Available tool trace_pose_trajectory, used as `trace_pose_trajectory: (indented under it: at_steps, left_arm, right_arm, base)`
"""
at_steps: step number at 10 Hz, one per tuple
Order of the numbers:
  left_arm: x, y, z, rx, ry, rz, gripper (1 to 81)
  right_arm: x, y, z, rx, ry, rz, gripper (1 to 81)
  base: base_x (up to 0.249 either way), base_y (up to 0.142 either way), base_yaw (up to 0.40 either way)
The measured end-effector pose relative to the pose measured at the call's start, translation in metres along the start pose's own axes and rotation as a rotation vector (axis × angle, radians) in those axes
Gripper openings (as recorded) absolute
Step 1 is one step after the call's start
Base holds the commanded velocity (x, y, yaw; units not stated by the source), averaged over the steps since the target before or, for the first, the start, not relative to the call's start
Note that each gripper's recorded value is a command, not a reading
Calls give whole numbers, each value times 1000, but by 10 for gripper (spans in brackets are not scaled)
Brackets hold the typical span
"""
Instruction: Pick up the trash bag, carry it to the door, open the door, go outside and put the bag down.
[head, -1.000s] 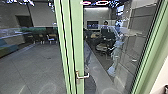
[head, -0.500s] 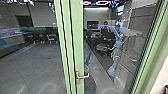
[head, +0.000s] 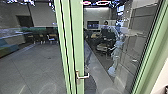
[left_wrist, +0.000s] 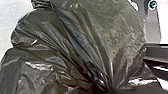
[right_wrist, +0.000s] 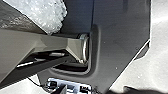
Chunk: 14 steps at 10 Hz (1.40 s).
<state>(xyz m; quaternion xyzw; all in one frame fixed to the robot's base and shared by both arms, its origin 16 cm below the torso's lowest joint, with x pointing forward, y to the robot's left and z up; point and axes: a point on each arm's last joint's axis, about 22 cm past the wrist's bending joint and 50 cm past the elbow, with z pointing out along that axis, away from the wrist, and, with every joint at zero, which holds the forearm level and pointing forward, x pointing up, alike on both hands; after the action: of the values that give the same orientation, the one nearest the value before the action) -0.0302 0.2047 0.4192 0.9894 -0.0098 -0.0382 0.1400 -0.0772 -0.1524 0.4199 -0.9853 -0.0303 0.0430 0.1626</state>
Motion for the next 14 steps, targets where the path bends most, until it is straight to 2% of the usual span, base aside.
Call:
trace_pose_trajectory:
  at_steps: [3, 4, 5, 6, 9, 11, 14]
  left_arm:
    - [5, -10, -3, 13, 10, 0, 10]
    - [-6, -7, -1, 8, -3, -3, 10]
    - [-1, -9, -1, 13, 22, -3, 10]
    - [4, -12, -2, 18, 47, -3, 10]
    - [-2, -16, -3, 17, 46, -5, 10]
    - [-2, -14, -3, 11, 47, -4, 10]
    - [-2, -14, -3, 10, 47, -4, 10]
  right_arm:
    - [-7, 0, 0, 0, -10, 1, 811]
    - [1, 9, -2, -12, 4, 0, 811]
    - [1, 5, -1, -4, 5, 0, 811]
    - [-1, 0, -1, 14, 0, 0, 811]
    - [-2, -11, -6, 74, 0, -6, 811]
    - [-4, -15, -7, 91, -1, -11, 811]
    - [-10, 0, -6, 53, -7, -13, 811]
  base:
    - [0, 0, 310]
    - [0, 0, 310]
    - [0, 0, 310]
    - [0, 0, 309]
    - [0, 0, 310]
    - [0, 0, 310]
    - [0, 0, 310]
